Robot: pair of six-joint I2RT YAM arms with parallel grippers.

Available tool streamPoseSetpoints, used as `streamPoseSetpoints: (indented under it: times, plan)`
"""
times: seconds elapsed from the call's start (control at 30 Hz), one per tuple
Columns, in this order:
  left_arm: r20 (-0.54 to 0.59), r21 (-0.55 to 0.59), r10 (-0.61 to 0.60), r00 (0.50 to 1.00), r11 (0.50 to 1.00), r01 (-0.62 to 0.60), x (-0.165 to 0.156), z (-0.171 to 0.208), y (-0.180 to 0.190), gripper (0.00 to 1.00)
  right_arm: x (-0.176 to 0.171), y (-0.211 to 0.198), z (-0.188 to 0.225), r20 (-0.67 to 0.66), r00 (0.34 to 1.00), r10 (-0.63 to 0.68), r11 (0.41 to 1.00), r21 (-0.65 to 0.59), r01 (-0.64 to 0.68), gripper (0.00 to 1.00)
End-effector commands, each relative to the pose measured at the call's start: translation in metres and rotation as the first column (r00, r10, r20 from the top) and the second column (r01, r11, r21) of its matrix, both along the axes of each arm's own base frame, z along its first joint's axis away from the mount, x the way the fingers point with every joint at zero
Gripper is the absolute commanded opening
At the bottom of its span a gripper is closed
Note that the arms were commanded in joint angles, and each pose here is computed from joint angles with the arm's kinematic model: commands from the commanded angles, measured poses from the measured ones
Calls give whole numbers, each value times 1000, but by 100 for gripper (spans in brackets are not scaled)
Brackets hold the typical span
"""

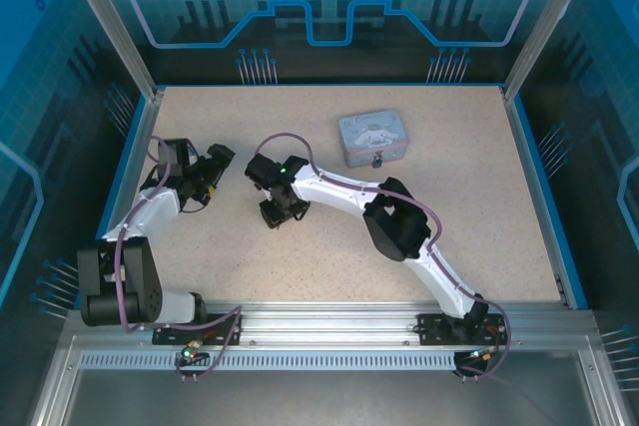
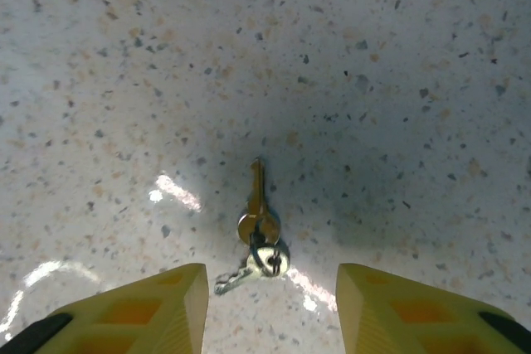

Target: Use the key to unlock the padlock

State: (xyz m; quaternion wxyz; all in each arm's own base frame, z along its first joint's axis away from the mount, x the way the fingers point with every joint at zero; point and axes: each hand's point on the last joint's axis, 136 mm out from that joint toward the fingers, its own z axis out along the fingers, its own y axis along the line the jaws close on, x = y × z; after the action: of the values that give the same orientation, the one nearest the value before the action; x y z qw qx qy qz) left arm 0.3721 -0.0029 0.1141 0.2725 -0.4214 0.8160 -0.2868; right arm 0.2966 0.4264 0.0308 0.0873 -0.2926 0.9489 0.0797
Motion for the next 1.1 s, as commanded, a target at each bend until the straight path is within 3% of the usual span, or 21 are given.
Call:
streamPoseSetpoints:
  times: [0.0, 0.4, 1.07]
  plan:
    - [-7, -52, 2, 1000, 999, -3, 1, -4, 1, 99, -7, 2, -10, -17, 1000, -2, 999, -49, 1, 44]
    - [-5, -86, 1, 1000, 996, -1, 8, -4, 7, 99, -15, 5, -29, -35, 999, 12, 996, -92, -15, 32]
    - [-5, -113, -15, 1000, 993, 14, 12, -3, 4, 99, -32, -6, -30, -8, 1000, -1, 993, -115, 0, 34]
